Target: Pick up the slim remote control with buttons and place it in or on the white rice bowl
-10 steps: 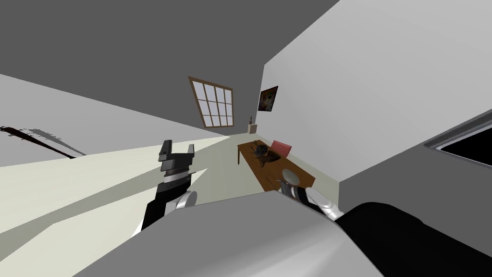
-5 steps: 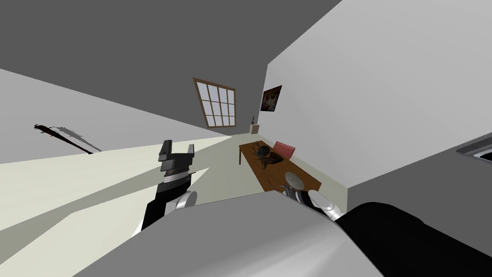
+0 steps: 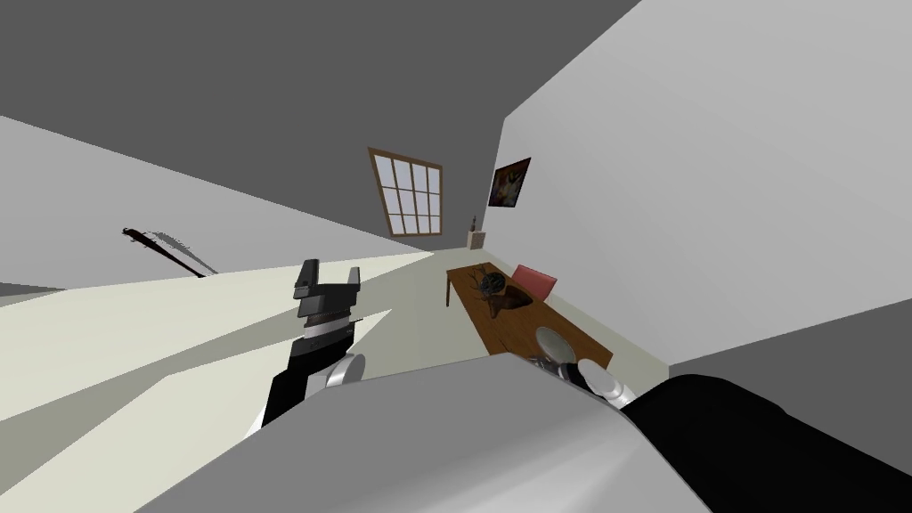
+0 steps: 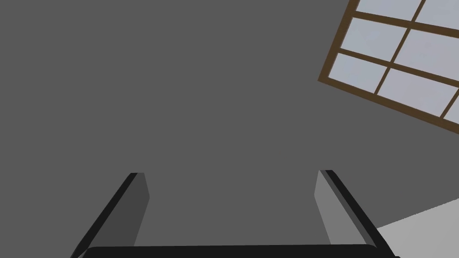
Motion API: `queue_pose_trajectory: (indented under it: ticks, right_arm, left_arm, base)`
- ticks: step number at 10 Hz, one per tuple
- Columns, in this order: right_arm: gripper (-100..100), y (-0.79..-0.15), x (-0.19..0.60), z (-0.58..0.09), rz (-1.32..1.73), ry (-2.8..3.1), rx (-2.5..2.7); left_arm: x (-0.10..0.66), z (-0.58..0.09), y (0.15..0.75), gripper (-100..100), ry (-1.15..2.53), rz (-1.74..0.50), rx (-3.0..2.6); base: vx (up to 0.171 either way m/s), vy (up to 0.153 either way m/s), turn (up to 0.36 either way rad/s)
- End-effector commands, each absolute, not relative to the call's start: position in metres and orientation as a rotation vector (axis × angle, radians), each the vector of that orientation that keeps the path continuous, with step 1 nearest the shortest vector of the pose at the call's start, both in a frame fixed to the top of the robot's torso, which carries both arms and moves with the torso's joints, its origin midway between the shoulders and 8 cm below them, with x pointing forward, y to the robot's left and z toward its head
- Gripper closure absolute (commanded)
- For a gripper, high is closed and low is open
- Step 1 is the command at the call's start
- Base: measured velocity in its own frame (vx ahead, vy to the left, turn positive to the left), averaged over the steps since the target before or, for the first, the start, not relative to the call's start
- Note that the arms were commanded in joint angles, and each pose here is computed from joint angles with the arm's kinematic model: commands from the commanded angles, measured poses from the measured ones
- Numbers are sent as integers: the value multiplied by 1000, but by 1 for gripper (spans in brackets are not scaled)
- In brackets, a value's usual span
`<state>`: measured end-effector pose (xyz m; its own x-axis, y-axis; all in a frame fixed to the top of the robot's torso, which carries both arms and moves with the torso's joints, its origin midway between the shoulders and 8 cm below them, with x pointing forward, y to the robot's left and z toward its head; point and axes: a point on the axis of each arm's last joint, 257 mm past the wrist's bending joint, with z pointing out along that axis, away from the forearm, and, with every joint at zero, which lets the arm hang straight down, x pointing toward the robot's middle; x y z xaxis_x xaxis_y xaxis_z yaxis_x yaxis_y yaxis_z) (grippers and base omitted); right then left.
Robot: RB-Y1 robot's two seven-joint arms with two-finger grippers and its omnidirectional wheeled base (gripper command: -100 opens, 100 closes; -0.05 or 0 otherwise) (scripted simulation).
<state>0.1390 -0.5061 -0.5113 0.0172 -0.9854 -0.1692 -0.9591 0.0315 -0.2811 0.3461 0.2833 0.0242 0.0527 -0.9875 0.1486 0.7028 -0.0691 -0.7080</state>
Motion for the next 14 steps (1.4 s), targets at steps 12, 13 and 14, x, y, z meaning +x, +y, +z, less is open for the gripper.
queue_pose_trajectory:
  ticks: [12, 13, 14]
  right_arm:
    - [0, -565, 39, -528, -8, 2015, -2367]
    - [-100, -556, 34, -538, -9, 2023, -2359]
    - [-100, -552, 31, -543, -9, 2027, -2355]
  left_arm:
    - [346, 24, 283, 0, 493, -1486, -747]
    - [346, 24, 283, 0, 493, -1486, -747]
    - [346, 24, 283, 0, 493, -1486, -747]
  base:
    - [51, -6, 73]
    - [7, -29, 52]
    - [16, -58, 57]
